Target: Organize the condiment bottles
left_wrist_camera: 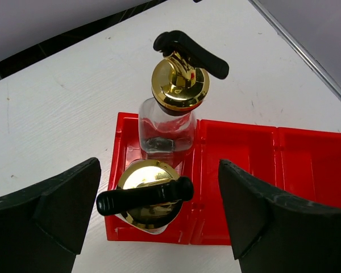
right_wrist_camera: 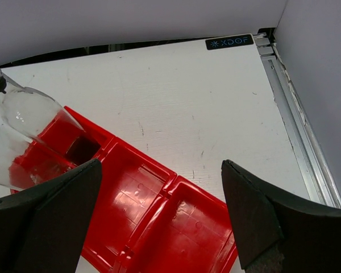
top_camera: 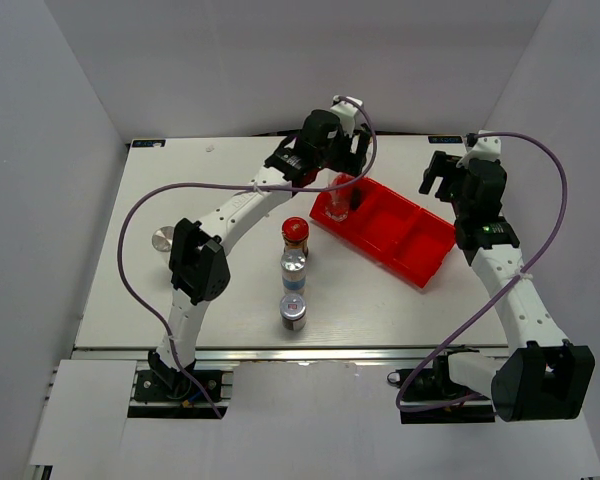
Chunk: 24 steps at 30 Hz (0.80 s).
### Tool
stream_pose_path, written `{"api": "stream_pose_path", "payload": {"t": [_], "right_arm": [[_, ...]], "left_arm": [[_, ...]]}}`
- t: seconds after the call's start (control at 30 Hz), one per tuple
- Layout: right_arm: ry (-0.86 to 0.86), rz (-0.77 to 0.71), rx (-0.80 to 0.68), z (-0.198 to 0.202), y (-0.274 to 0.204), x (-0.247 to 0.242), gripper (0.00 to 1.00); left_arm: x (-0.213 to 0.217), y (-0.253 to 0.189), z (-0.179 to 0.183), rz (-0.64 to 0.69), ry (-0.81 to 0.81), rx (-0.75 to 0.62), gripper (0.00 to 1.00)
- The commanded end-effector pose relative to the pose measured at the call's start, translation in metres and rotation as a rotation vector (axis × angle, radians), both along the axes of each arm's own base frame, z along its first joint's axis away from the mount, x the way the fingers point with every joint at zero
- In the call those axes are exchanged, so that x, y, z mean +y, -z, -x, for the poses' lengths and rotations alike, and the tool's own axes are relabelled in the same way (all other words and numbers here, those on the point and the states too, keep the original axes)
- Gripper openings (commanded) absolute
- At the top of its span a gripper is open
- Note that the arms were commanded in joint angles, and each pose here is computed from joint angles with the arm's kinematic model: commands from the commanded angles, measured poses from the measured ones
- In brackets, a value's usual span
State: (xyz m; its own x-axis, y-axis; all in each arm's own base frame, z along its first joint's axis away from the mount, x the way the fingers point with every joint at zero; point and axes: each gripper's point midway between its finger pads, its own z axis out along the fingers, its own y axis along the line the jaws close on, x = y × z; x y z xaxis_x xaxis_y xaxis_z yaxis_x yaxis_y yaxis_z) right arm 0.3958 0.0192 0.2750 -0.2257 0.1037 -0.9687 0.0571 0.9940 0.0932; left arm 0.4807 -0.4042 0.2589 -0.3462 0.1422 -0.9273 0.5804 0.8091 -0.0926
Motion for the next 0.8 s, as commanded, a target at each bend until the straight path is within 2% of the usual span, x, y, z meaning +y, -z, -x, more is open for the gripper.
{"api": "stream_pose_path", "payload": {"t": [0.0, 0.03, 0.2, 0.27, 0.4, 0.57, 0.67, 0.77], "right_arm": [[-0.021, -0.002, -0.033, -0.003, -0.014, 0.002, 0.89], [-0.04, 0.001, -0.036, -0.003, -0.016, 0.005, 0.89], [-0.158, 0.018, -0.042, -0.001, -0.018, 0.023, 0.9], [-0.285, 0.017, -0.043, 0.005, -0.018, 0.043, 0.89], [-0.578, 0.094, -0.038, 0.029, -0.014, 0.088, 0.9], [-0.748, 0.225, -0.038, 0.058, -0.005, 0.129, 0.89], [-0.915, 0.292, -0.027, 0.088, 0.006, 0.173, 0.9], [-1.0, 0.311, -0.009, 0.11, 0.014, 0.199, 0.89]], "left_arm": [[0.006, -0.056, 0.009, 0.053, -0.009, -0.082, 0.93], [0.008, -0.06, 0.01, 0.056, -0.014, -0.086, 0.98], [0.015, -0.076, 0.016, 0.066, -0.021, -0.096, 0.98], [0.015, -0.083, 0.023, 0.074, -0.001, -0.093, 0.98], [0.031, -0.108, 0.041, 0.099, -0.005, -0.12, 0.98], [0.052, -0.124, 0.062, 0.131, -0.027, -0.133, 0.98], [0.074, -0.127, 0.077, 0.15, -0.081, -0.13, 0.98], [0.108, -0.118, 0.094, 0.162, -0.177, -0.132, 0.98]]}}
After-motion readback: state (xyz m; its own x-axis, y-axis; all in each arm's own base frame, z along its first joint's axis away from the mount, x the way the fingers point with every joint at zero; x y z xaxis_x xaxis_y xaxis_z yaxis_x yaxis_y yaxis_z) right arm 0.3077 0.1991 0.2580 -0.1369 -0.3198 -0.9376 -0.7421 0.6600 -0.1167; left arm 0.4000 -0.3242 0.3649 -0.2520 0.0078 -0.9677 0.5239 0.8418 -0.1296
